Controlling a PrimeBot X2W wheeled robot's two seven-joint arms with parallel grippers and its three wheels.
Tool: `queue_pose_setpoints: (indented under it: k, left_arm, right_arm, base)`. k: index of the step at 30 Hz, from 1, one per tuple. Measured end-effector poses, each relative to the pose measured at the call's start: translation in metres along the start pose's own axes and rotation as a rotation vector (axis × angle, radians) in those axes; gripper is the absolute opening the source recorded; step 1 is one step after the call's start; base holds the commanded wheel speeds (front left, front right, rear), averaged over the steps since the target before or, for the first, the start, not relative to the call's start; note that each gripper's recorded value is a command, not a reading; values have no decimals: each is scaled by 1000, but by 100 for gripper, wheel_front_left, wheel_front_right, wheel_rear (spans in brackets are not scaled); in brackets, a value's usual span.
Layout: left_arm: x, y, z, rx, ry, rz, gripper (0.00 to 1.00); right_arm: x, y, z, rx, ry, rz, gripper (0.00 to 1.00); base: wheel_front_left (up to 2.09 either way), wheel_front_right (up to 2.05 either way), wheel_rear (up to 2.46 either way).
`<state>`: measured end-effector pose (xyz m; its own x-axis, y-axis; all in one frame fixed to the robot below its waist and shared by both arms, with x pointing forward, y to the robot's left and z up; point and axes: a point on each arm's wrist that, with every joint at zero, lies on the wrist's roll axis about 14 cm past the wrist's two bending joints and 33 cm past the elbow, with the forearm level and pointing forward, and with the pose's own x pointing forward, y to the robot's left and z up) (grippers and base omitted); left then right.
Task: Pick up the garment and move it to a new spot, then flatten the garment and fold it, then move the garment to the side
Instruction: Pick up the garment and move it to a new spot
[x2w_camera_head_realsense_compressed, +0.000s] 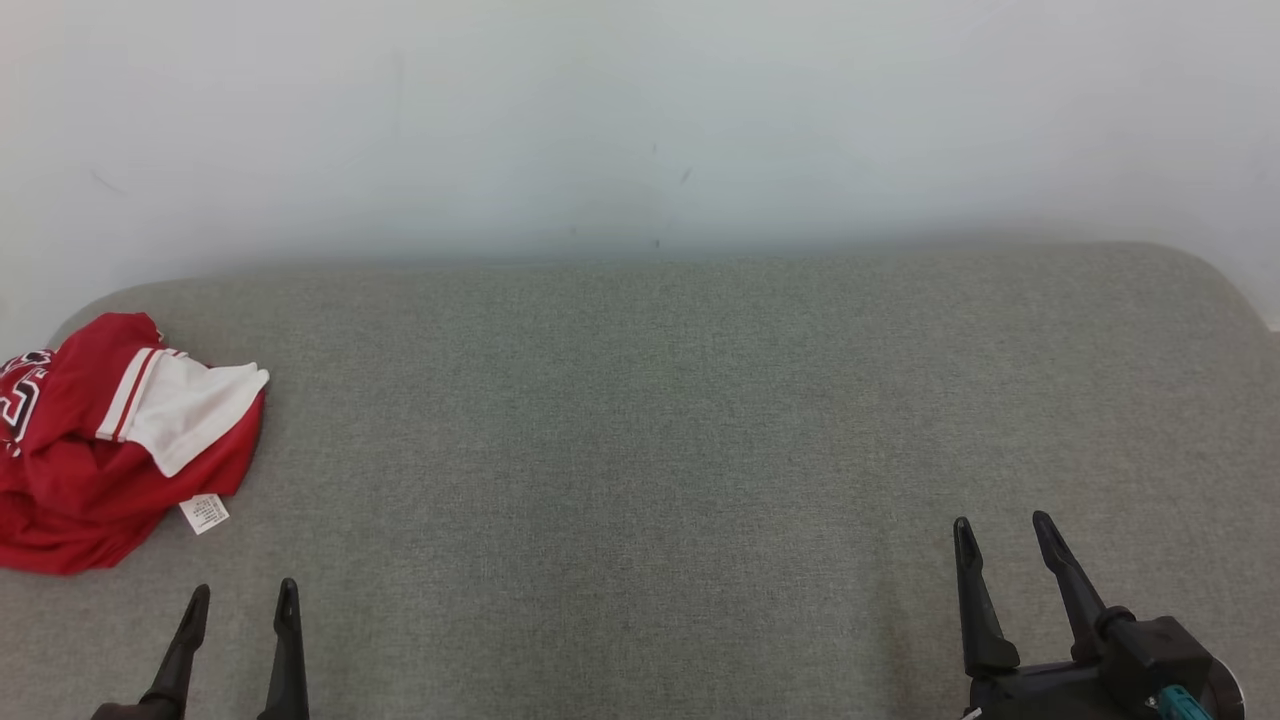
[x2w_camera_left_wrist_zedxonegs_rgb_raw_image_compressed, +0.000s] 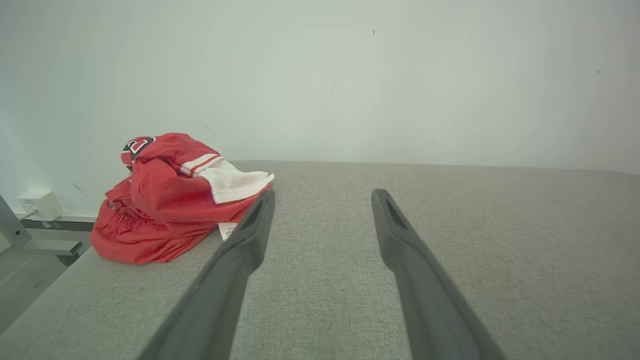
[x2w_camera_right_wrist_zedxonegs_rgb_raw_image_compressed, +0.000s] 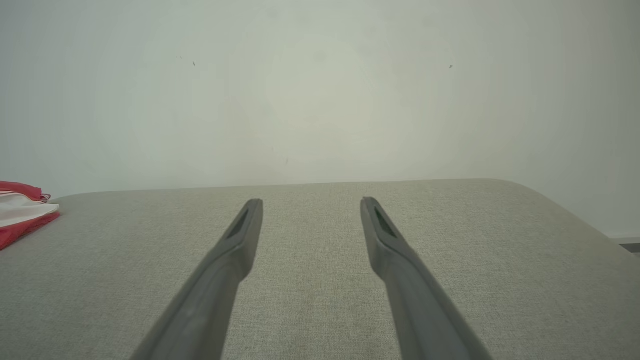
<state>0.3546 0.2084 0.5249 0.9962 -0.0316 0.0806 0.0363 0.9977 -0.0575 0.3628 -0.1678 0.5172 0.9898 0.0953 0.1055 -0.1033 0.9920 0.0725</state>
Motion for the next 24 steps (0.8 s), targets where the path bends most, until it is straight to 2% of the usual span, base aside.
queue_pose_setpoints:
  k: [13, 24]
  left_arm:
    - [-9, 21, 5, 20, -10, 53, 100]
    - [-41, 62, 3, 33, -1, 200, 100]
  right_arm:
    - [10, 20, -9, 25, 23, 61, 100]
    - [30, 61, -22, 43, 56, 185, 100]
  base:
    - [0, 0, 0]
    - [0, 0, 0]
